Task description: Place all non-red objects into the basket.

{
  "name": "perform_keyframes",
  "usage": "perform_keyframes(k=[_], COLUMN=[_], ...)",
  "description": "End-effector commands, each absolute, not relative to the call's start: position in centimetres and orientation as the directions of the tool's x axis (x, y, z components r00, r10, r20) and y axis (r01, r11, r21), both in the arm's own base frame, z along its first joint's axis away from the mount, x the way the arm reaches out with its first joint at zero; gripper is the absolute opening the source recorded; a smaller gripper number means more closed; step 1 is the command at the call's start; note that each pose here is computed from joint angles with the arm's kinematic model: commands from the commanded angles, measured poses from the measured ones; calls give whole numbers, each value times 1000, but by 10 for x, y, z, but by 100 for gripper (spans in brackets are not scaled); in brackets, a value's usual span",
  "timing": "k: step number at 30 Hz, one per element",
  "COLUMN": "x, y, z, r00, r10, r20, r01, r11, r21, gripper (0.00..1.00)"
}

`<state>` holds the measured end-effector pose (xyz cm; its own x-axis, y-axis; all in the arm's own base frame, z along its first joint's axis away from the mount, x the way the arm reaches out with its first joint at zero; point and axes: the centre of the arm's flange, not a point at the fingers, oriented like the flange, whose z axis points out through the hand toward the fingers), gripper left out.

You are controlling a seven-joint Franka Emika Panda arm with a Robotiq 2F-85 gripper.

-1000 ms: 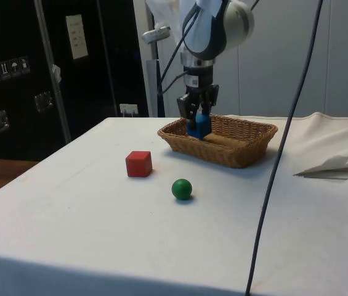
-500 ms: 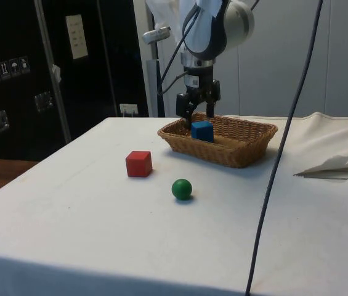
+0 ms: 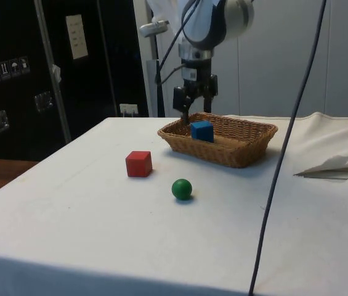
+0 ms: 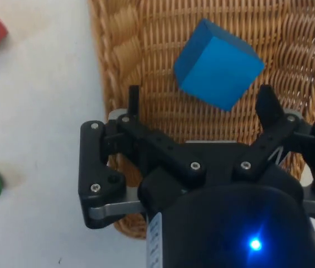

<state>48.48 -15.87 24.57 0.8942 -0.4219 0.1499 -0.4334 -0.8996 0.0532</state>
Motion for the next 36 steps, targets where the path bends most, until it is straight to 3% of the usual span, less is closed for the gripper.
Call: perform_keyframes(k=[1,36], x=[484,473], y=[-159,-68], z=[249,311], r00=[894,942], r10=[-423,-334], r20=[147,38], r01=[-436,-336], r11=[-898,-941], r21=[65,37], gripper=[100,100])
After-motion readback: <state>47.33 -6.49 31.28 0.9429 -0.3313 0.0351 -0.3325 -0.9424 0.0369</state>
